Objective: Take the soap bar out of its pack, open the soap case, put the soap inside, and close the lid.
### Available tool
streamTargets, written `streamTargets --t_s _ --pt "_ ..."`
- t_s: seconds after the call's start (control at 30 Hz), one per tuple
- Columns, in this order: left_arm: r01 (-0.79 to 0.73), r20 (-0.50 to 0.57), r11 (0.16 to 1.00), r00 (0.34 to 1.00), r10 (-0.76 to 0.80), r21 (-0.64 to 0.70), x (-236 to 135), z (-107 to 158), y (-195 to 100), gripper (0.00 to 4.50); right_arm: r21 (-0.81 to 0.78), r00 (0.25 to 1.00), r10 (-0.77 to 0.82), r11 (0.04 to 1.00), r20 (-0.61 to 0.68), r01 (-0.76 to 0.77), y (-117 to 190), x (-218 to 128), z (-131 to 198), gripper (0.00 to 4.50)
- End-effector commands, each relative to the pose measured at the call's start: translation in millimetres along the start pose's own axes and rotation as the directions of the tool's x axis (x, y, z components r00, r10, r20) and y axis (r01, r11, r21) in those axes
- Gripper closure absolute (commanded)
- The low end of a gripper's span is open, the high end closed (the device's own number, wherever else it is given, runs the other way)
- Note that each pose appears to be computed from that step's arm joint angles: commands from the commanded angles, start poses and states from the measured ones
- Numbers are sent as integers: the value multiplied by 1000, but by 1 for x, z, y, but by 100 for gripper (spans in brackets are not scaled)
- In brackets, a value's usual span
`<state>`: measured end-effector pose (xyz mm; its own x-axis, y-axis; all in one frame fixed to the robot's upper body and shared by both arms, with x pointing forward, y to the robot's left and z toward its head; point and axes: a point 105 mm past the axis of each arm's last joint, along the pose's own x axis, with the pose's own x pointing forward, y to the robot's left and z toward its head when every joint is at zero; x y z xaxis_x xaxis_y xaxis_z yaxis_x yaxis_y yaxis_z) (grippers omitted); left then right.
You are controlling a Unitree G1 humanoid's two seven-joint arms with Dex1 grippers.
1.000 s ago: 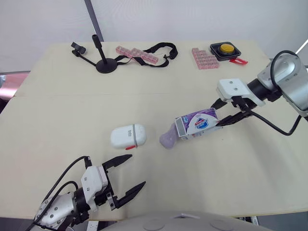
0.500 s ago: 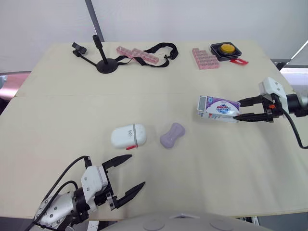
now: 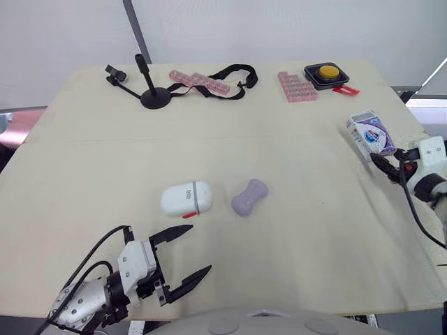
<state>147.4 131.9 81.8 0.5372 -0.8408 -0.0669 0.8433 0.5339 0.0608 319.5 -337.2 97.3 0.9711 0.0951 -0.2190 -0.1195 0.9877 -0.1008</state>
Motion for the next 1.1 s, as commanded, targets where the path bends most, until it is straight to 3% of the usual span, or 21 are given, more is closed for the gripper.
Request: streamTargets --t_s 0.03,0.37,0.6,0.8,0.97,1.1 --pt "36 33 999 999 -37 16 1 8 -3 0 35 991 -136 990 19 135 -18 -8 15 193" --pt "53 27 998 998 -54 23 2 6 -2 0 169 983 -175 969 -62 183 -14 -5 3 193" --pt "47 28 999 998 -48 26 3 7 -1 0 170 989 -134 975 -67 144 -12 -2 -1 193" --pt "41 29 999 999 -42 28 4 8 1 0 110 991 -120 986 -54 125 -23 -6 3 1" --pt "41 31 999 999 -42 30 6 9 2 0 28 996 -93 995 -14 93 -32 -13 15 1" --pt "42 33 998 999 -43 36 8 12 3 0 -48 993 -30 998 114 35 -36 -18 46 1"
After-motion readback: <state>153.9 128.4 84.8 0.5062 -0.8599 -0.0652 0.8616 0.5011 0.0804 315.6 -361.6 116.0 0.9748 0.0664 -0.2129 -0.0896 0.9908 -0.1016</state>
